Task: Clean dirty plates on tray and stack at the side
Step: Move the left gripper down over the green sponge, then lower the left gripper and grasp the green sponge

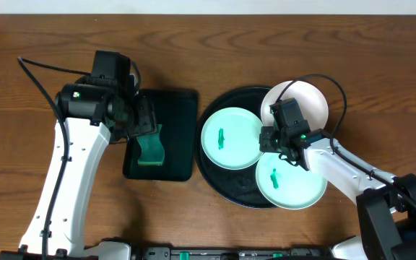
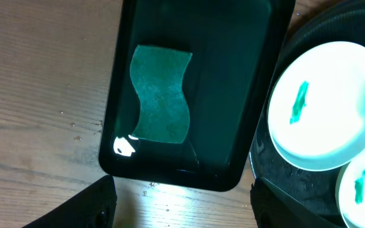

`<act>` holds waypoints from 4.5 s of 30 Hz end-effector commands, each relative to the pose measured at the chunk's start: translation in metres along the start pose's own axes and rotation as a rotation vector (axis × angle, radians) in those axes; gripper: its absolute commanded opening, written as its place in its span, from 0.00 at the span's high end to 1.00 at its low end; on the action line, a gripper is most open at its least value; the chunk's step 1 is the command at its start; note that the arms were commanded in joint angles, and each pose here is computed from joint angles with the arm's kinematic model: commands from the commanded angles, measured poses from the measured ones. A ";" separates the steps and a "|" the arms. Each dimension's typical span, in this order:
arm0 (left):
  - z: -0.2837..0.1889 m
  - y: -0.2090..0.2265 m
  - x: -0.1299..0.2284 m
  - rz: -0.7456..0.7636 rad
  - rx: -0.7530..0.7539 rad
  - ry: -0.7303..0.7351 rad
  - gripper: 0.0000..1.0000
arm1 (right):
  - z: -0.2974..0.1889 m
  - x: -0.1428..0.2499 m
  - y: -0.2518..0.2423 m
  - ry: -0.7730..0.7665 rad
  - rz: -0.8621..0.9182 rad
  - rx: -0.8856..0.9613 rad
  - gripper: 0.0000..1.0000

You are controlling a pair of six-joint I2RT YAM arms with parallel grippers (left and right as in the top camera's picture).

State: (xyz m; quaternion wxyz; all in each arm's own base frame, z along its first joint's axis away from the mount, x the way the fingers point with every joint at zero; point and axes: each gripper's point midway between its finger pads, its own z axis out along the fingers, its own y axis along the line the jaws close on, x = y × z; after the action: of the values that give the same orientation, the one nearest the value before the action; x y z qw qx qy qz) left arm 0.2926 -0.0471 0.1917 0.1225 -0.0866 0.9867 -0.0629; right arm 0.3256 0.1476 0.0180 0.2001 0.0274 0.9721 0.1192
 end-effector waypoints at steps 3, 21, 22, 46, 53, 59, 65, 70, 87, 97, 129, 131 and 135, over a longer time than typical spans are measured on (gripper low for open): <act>0.002 0.004 0.001 -0.001 -0.013 0.005 0.31 | -0.003 -0.003 0.001 -0.016 -0.009 0.004 0.93; 0.002 0.004 0.002 -0.001 -0.014 0.009 0.32 | -0.002 -0.002 0.001 -0.015 -0.009 0.005 0.92; 0.002 0.004 0.002 -0.001 -0.014 0.009 0.31 | -0.002 -0.002 0.001 -0.016 -0.009 0.005 0.92; 0.002 0.004 0.002 -0.001 -0.014 0.009 0.32 | 0.005 -0.001 -0.001 -0.011 -0.009 0.008 0.94; 0.002 0.004 0.001 -0.001 -0.014 0.009 0.32 | 0.012 0.005 -0.004 0.012 -0.007 0.019 0.92; 0.002 0.004 0.002 -0.002 -0.015 0.011 0.32 | 0.012 0.001 -0.002 0.001 -0.007 0.014 0.99; 0.002 0.004 0.002 -0.001 -0.015 0.011 0.32 | 0.009 0.000 -0.001 -0.005 -0.008 0.011 0.99; 0.003 0.004 0.000 0.000 -0.014 0.004 0.72 | 0.009 0.000 -0.001 -0.004 -0.008 0.010 0.99; 0.060 0.013 -0.012 -0.076 -0.091 0.081 0.54 | 0.009 -0.003 0.000 -0.015 -0.008 0.005 0.99; 0.113 0.027 -0.002 -0.129 -0.188 0.227 0.47 | 0.009 -0.003 0.000 -0.015 -0.008 0.005 0.99; 0.183 0.041 0.030 -0.087 -0.206 0.312 0.47 | 0.009 -0.003 0.000 -0.017 -0.008 0.004 0.96; 0.185 0.042 0.032 -0.087 -0.204 0.309 0.47 | 0.009 -0.003 0.001 -0.018 -0.008 0.004 0.96; 0.188 0.040 0.033 -0.089 -0.187 0.309 0.50 | 0.009 -0.003 0.001 -0.018 -0.008 0.004 0.96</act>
State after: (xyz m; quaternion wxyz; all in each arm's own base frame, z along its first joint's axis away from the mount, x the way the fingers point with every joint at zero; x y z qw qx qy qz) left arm 0.3114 -0.0365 0.0046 -0.0283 -0.1326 0.9907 0.0082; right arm 0.3308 0.1511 0.0097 0.2020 0.0245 0.9714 0.1224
